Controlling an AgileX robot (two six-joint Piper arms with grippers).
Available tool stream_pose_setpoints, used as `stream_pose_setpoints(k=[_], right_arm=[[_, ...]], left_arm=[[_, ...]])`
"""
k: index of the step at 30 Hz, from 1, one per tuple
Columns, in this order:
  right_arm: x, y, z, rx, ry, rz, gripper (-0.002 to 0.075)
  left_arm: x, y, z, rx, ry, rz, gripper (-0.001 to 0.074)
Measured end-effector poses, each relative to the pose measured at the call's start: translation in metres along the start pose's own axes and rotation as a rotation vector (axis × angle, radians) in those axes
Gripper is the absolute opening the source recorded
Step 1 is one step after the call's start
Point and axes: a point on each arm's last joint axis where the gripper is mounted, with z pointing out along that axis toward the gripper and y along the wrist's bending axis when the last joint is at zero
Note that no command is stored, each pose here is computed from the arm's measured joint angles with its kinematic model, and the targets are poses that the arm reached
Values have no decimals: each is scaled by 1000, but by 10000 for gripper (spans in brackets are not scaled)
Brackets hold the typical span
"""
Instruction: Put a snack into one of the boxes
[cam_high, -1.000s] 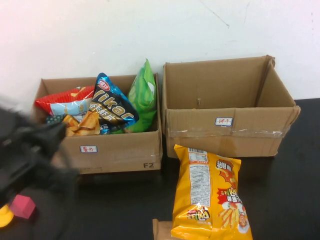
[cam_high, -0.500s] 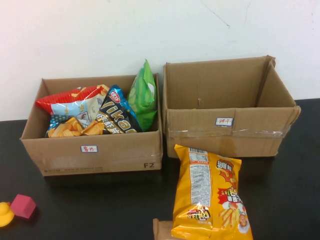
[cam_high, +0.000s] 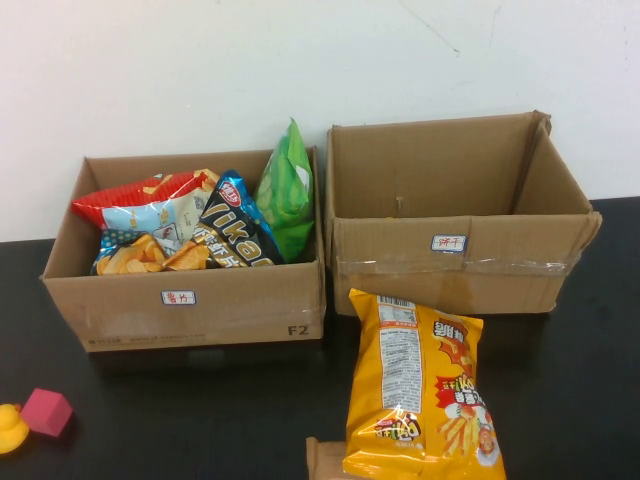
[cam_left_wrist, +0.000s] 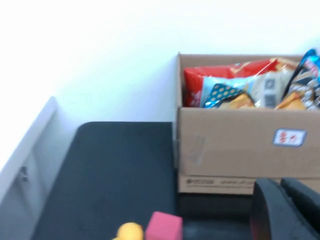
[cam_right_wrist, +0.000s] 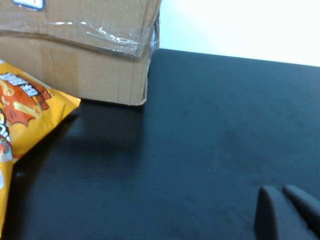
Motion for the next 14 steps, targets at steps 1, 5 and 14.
stream_pose_setpoints(k=[1, 5, 14], right_arm=[[0, 0, 0, 0, 0, 0, -1], [0, 0, 0, 0, 0, 0, -1], [0, 0, 0, 0, 0, 0, -1]], left_arm=[[1, 0, 0, -3, 11, 18, -1], [9, 0, 0, -8, 94, 66, -1], [12, 0, -1, 1, 136, 52, -1]])
